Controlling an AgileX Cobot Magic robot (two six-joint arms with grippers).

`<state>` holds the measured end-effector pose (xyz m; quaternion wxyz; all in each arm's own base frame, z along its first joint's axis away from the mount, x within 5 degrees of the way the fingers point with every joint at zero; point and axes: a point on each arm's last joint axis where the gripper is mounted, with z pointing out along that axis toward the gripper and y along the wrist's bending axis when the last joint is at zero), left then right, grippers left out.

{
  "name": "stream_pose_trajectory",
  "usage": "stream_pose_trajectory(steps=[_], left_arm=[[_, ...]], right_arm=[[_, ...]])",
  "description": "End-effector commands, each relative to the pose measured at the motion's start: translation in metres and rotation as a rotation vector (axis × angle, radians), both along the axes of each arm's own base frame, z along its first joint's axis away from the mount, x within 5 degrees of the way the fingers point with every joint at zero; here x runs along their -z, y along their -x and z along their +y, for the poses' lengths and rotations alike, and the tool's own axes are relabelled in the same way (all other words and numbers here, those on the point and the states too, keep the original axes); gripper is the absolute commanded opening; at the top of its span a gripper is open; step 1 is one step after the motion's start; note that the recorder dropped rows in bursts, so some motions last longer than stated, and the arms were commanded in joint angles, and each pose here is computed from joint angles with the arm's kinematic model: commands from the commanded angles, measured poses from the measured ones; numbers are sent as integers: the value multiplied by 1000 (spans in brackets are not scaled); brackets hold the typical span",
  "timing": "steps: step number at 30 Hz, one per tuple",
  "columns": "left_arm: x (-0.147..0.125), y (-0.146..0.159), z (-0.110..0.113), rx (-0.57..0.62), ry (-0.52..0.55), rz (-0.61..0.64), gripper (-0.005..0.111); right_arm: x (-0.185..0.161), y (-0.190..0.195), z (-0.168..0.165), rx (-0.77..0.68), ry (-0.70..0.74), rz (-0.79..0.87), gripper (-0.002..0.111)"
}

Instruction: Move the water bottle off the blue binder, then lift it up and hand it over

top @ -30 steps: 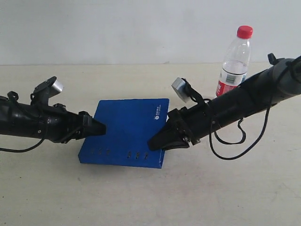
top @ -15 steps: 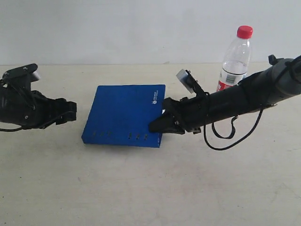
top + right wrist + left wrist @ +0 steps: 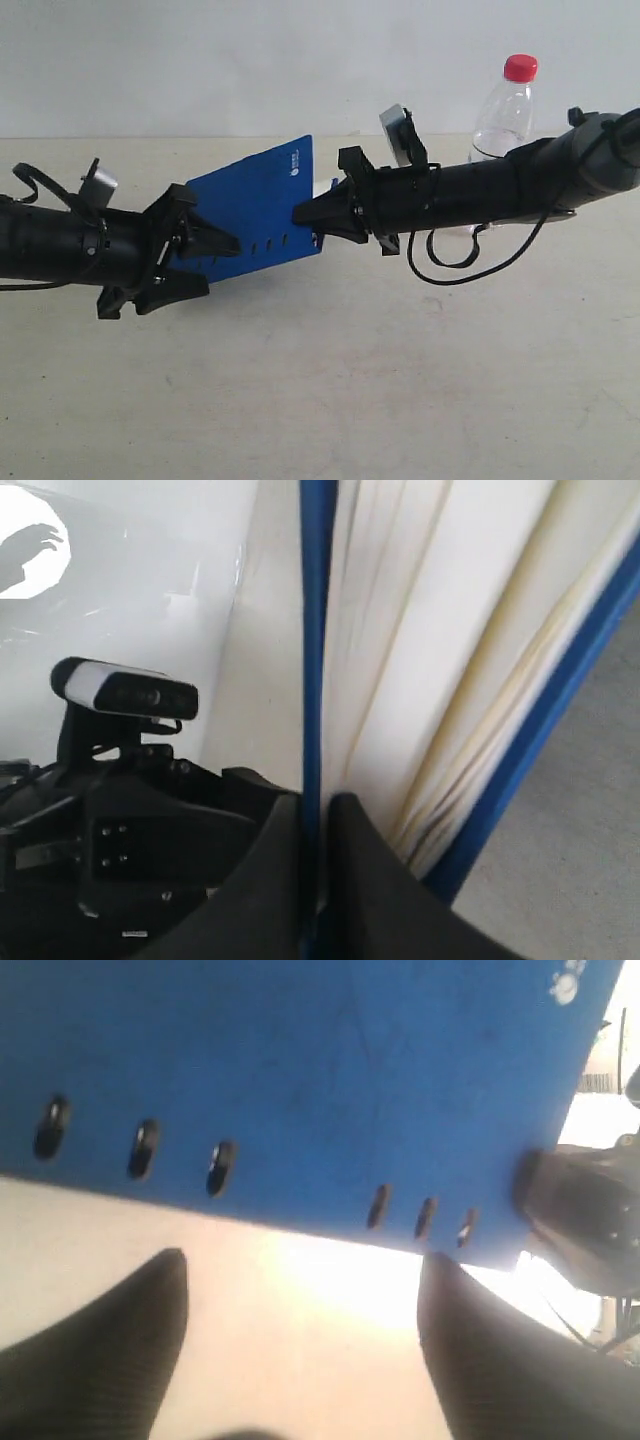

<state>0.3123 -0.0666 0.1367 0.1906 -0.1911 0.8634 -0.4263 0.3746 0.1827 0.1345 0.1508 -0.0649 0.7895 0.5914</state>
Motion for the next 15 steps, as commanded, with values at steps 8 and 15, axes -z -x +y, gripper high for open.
stream_pose_trajectory(steps=[8, 15], left_arm=[[-1, -14, -6, -10, 111, 44, 62], [-16, -38, -1, -59, 51, -34, 62]], right_arm=[[-29, -18, 15, 49, -30, -5, 0], [-26, 0, 49, -18, -16, 19, 0]])
